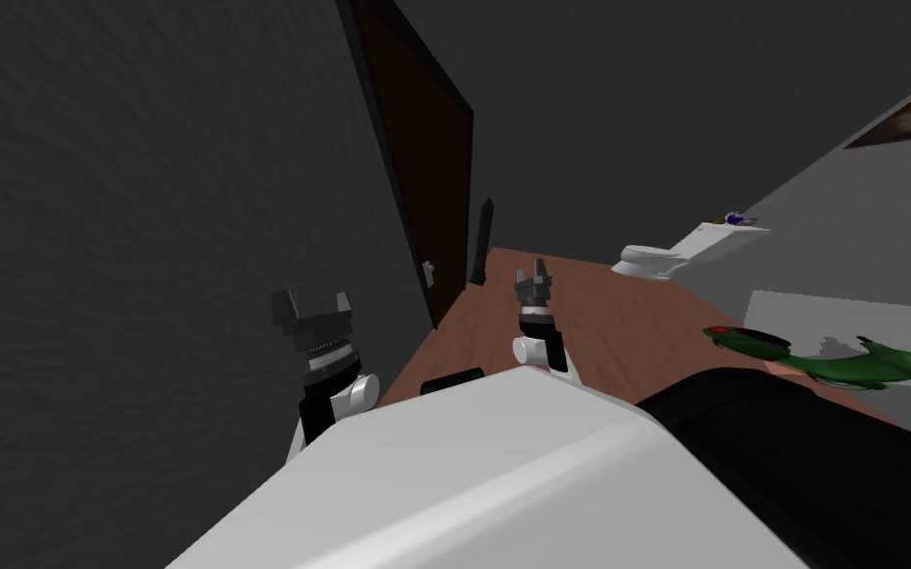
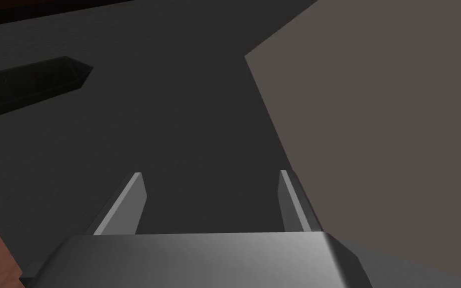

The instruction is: Pull the door open

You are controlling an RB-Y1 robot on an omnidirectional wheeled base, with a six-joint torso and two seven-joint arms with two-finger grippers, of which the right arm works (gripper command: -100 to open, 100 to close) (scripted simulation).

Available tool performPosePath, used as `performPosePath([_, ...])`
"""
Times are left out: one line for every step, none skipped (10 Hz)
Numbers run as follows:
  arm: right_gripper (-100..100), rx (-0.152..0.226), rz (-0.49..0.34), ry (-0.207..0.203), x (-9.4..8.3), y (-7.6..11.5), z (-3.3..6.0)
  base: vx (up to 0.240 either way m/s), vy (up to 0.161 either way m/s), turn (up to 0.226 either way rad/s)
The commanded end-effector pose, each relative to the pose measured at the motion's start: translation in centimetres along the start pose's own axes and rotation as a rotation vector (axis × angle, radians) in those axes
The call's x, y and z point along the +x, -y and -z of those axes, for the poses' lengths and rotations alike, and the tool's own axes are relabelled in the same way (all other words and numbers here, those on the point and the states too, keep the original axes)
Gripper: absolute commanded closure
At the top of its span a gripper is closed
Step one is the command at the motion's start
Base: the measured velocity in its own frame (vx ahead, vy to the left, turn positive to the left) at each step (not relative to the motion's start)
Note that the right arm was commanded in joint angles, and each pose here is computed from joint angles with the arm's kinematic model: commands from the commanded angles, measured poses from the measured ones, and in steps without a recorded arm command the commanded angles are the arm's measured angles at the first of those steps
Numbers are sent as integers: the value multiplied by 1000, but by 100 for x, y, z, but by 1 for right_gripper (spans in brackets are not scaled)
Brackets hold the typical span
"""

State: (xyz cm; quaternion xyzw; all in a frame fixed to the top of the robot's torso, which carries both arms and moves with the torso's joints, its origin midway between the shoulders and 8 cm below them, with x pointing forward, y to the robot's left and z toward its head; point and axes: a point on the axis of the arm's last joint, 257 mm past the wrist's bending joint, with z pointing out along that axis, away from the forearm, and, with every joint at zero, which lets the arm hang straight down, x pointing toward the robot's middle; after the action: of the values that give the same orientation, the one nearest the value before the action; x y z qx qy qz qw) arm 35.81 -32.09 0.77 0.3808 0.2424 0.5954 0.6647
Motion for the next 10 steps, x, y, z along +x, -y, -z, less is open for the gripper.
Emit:
performPosePath([-100,21,53,-25,66,137,0,64,-19,129])
performPosePath([-100,28,71,-34,89,185,1,102,-26,135])
performPosePath([-100,37,96,-46,119,248,3,93,-37,64])
performPosePath([-100,56,149,-72,185,385,9,112,-59,162])
performPosePath([-100,67,182,-88,226,470,15,113,-59,152])
performPosePath([-100,77,215,-105,267,554,22,111,-63,94])
performPosePath([-100,88,250,-123,309,642,31,106,-54,126])
performPosePath([-100,99,289,-144,357,739,42,97,-48,130])
performPosePath([-100,110,328,-165,404,835,55,94,-54,146])
performPosePath([-100,120,369,-187,453,937,71,87,-72,143])
